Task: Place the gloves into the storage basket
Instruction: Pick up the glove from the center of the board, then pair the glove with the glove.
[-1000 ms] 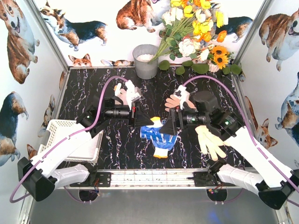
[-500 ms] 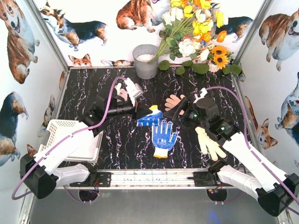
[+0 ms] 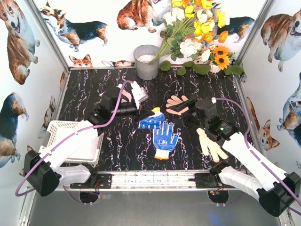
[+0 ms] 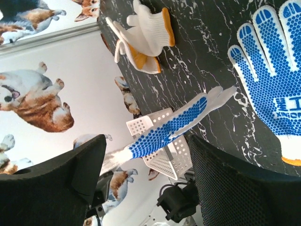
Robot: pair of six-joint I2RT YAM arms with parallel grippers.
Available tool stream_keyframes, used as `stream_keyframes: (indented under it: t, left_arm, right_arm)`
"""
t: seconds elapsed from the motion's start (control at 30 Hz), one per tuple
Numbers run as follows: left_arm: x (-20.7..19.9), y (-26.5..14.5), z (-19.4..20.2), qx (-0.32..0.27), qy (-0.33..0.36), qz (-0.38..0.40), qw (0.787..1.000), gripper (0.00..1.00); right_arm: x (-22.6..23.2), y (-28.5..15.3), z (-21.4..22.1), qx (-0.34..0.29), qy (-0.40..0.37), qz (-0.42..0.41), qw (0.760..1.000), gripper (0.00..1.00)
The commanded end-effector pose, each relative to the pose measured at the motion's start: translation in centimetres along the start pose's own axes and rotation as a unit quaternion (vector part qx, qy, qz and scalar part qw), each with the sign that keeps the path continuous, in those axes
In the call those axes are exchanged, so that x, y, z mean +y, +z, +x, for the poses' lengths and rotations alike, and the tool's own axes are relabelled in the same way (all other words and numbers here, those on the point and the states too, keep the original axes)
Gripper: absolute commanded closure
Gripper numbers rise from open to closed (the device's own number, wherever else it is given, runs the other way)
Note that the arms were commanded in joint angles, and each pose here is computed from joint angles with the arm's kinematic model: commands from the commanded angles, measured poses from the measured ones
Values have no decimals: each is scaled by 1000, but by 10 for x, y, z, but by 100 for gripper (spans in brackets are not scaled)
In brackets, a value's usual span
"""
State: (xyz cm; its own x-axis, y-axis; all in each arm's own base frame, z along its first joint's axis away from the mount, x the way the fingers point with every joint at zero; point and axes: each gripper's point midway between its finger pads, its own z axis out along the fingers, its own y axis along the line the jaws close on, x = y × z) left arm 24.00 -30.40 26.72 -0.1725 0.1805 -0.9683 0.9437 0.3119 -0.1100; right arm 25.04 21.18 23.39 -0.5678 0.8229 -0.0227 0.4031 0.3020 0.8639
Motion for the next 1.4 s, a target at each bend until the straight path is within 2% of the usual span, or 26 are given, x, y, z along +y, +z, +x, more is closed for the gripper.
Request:
stream_keyframes:
  t: [0.0, 0.33, 0.67, 0.83, 1.17, 1.2, 1.33, 1.37]
  left_arm:
    - [-10, 6, -25, -33, 34, 32, 998, 100]
    - [-24, 21, -18, -25, 15, 67, 997, 100]
    - [-7, 37, -14, -5, 32, 53, 998, 100]
    - [5, 41, -7, 9, 56, 33, 998, 100]
    - [5, 45, -7, 8, 63, 44, 997, 100]
    - [4, 45, -7, 7, 65, 46, 997, 100]
    - [3, 45, -4, 8, 72, 51, 996, 100]
    - [3, 46, -3, 9, 73, 51, 996, 100]
  right_arm:
    - [16, 5, -3, -6, 50, -6, 999, 28]
    - [-1, 30, 1, 6, 66, 16, 998, 32]
    - [-51, 48, 12, 29, 118, 92, 988, 34]
    - [-55, 53, 13, 31, 125, 96, 987, 34]
    - [-64, 66, 9, 31, 140, 112, 983, 33]
    - [-63, 67, 8, 29, 142, 111, 983, 35]
    - [-56, 72, 4, 27, 147, 98, 984, 59]
    - [-54, 74, 4, 29, 147, 96, 984, 68]
